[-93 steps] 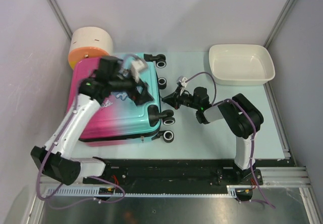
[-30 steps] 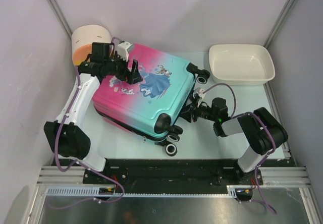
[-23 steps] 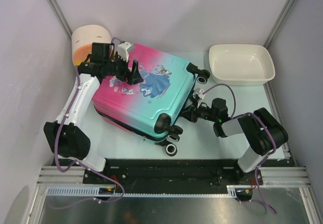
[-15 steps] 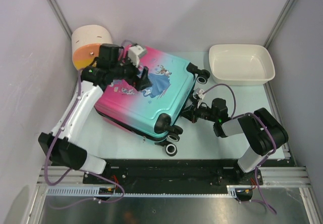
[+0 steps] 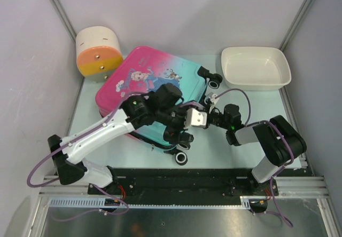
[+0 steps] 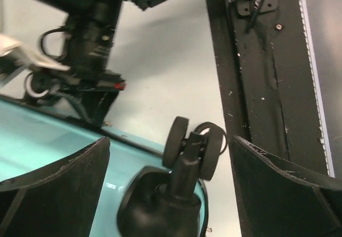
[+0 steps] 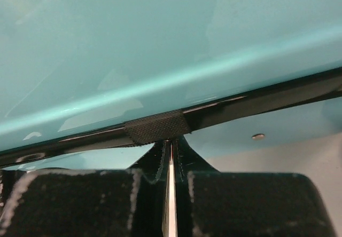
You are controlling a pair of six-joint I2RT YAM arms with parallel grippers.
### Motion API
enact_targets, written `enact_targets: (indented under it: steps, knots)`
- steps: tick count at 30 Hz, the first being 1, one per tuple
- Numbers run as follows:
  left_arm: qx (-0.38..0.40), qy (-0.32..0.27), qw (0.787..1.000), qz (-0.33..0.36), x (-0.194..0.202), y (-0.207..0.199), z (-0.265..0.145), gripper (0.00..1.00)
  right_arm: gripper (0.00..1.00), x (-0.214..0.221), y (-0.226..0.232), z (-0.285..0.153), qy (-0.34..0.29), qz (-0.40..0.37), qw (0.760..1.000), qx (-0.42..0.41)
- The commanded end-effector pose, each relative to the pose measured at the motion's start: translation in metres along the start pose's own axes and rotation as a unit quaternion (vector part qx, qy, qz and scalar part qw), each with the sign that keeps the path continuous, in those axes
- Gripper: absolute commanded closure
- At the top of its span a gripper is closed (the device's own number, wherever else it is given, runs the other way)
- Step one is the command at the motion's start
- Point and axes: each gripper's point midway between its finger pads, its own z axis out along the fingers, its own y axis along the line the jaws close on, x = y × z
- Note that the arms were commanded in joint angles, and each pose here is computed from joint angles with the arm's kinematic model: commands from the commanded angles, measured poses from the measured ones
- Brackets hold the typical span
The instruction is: Open, take out, and arrange the luggage
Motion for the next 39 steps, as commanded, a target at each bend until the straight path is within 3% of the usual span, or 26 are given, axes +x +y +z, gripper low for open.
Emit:
enact_targets:
  steps: [1, 5, 8, 15, 18, 30, 39]
  knots:
    - [0.048, 0.019, 0.998, 0.034, 0.001, -0.02, 0.023, 0.02, 1.0, -0.034, -0.033, 0.001, -0.052, -0.039, 0.994, 0.085]
    - [0.064, 0.065, 0.996, -0.011, 0.02, -0.024, 0.048, 0.06, 1.0, -0.037, -0.04, -0.002, -0.054, -0.042, 0.993, 0.099]
    - [0.09, 0.091, 0.992, -0.008, 0.046, -0.037, 0.052, 0.12, 1.0, -0.04, -0.05, -0.006, -0.057, -0.052, 0.989, 0.124]
    - [0.124, 0.169, 0.978, -0.008, 0.106, -0.067, 0.036, 0.41, 1.0, -0.068, -0.084, -0.02, -0.086, -0.096, 0.975, 0.181]
    - [0.138, 0.187, 0.972, -0.012, 0.123, -0.078, 0.024, 0.48, 1.0, -0.078, -0.099, -0.023, -0.09, -0.122, 0.968, 0.198]
    - [0.169, 0.229, 0.957, -0.046, 0.169, -0.114, -0.017, 0.57, 1.0, -0.11, -0.135, -0.019, -0.121, -0.179, 0.956, 0.2]
    - [0.203, 0.245, 0.946, -0.063, 0.186, -0.124, -0.024, 0.59, 1.0, -0.116, -0.153, -0.011, -0.136, -0.234, 0.956, 0.116]
